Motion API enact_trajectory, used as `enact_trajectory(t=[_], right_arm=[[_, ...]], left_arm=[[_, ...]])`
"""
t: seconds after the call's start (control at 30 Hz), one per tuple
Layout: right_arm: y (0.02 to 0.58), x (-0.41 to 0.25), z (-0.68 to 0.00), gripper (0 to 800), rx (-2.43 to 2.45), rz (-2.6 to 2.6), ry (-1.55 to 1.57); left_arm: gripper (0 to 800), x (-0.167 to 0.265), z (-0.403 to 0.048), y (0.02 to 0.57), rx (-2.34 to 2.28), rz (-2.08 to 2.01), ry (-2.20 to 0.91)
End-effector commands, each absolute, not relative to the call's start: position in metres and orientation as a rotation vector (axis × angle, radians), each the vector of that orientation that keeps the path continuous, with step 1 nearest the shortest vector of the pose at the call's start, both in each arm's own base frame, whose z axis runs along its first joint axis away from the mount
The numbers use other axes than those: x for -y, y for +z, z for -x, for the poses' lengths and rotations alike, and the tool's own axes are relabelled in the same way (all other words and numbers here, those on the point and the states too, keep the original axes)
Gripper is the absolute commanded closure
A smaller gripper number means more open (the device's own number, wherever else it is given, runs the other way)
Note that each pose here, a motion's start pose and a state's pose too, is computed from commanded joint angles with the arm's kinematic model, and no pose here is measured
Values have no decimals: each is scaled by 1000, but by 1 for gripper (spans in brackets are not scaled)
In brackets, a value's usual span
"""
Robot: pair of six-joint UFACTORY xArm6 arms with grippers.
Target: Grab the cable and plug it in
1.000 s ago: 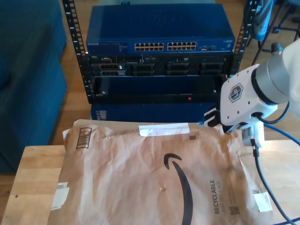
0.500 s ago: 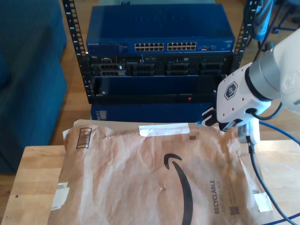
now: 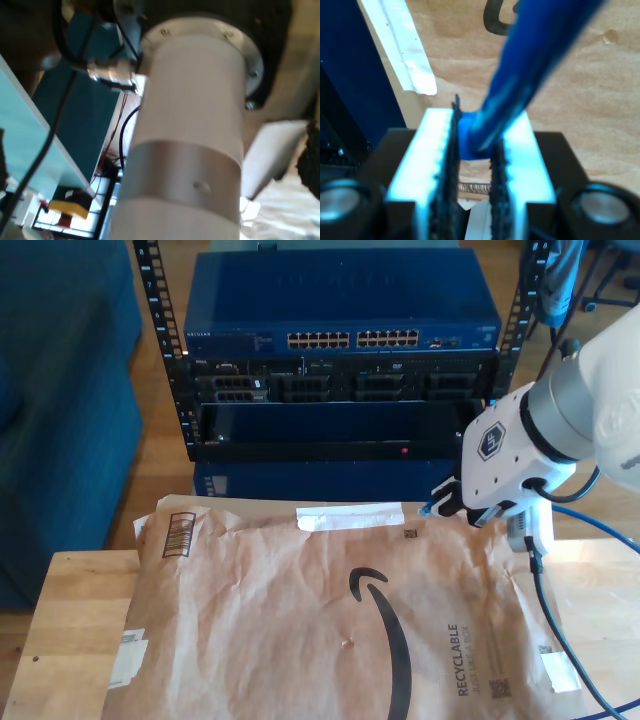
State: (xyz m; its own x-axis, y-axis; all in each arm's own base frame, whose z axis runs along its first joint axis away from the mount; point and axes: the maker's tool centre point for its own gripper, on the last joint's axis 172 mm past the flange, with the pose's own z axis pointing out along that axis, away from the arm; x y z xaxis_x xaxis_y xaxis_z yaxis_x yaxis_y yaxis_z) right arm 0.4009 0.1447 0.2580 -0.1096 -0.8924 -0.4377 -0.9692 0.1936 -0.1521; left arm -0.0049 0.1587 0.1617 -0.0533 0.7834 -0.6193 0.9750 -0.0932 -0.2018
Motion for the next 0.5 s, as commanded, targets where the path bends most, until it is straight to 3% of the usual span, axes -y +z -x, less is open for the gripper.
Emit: enact_trajectory(t=[0.5], right_arm=[[252,-143,-400,798,-2051,1743,240]], left_arm=[[0,-132,20,138,-1868,-1869,-866]])
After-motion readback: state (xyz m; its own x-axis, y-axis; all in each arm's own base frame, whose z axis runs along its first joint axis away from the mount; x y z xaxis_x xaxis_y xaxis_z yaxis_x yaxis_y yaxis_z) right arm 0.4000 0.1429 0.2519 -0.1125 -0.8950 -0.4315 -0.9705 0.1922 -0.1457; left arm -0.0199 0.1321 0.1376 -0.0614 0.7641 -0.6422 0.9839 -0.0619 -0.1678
